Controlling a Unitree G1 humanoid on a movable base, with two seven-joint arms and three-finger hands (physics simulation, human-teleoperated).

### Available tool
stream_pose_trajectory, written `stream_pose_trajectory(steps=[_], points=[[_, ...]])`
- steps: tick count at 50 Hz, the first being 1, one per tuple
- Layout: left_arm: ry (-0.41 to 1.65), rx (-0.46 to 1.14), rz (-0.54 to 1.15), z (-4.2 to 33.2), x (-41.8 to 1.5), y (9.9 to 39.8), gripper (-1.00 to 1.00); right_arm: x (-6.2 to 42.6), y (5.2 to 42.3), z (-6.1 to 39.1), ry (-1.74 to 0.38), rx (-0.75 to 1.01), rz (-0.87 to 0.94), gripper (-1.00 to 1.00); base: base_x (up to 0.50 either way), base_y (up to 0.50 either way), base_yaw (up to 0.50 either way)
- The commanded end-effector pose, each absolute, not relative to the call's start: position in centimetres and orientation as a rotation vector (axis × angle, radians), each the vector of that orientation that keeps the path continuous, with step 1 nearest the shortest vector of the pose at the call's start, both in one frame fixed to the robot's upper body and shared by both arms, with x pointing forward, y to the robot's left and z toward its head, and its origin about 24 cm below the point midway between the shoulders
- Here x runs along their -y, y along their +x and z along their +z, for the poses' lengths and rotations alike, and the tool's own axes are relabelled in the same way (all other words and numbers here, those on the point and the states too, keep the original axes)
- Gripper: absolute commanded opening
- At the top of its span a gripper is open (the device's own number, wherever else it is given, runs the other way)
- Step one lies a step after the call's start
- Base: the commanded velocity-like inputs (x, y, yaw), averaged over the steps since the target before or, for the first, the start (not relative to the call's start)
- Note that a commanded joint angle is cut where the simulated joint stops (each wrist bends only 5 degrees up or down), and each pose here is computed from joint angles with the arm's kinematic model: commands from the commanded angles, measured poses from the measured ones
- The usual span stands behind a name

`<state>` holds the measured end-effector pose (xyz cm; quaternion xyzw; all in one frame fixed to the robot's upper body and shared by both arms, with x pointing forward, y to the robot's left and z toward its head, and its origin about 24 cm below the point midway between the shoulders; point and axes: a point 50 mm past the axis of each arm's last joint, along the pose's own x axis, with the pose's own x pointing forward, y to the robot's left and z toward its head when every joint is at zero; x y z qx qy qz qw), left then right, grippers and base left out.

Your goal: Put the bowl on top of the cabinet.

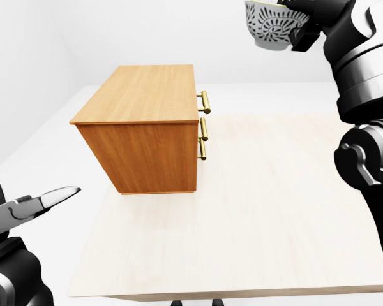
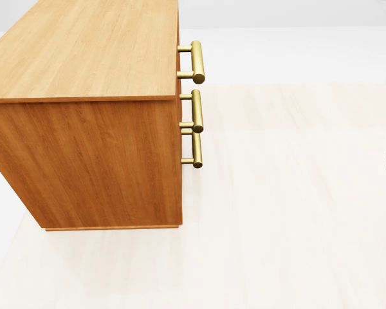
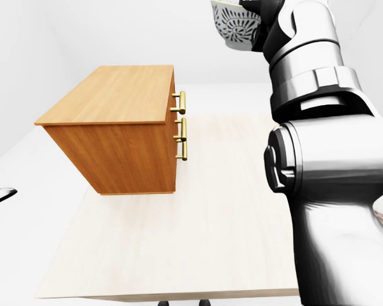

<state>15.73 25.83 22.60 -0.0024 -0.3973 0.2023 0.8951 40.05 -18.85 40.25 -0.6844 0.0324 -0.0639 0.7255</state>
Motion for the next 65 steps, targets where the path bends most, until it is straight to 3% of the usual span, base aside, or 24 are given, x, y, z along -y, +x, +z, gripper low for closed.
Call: stream_pose_trajectory(steps=[1, 26, 49, 65], points=[[-0.012, 0.834, 0.403, 22.7, -25.4, 15.7, 1.0, 8.5, 39.8, 41.2, -1.524, 0.157, 0.043, -1.0, 0.0, 0.0, 0.0], [-0.021, 0.826, 0.398, 22.5, -25.3, 15.6, 1.0, -0.9, 38.5, 38.2, -1.612, 0.309, 0.225, -1.0, 0.0, 0.0, 0.0], [-0.025, 0.817, 0.4, 22.3, -25.4, 15.6, 1.0, -2.5, 37.9, 37.9, -1.607, 0.343, 0.269, -1.0, 0.0, 0.0, 0.0], [-0.029, 0.817, 0.403, 22.3, -25.6, 15.7, 1.0, -1.7, 39.1, 35.1, -1.609, 0.279, 0.292, -1.0, 0.0, 0.0, 0.0]])
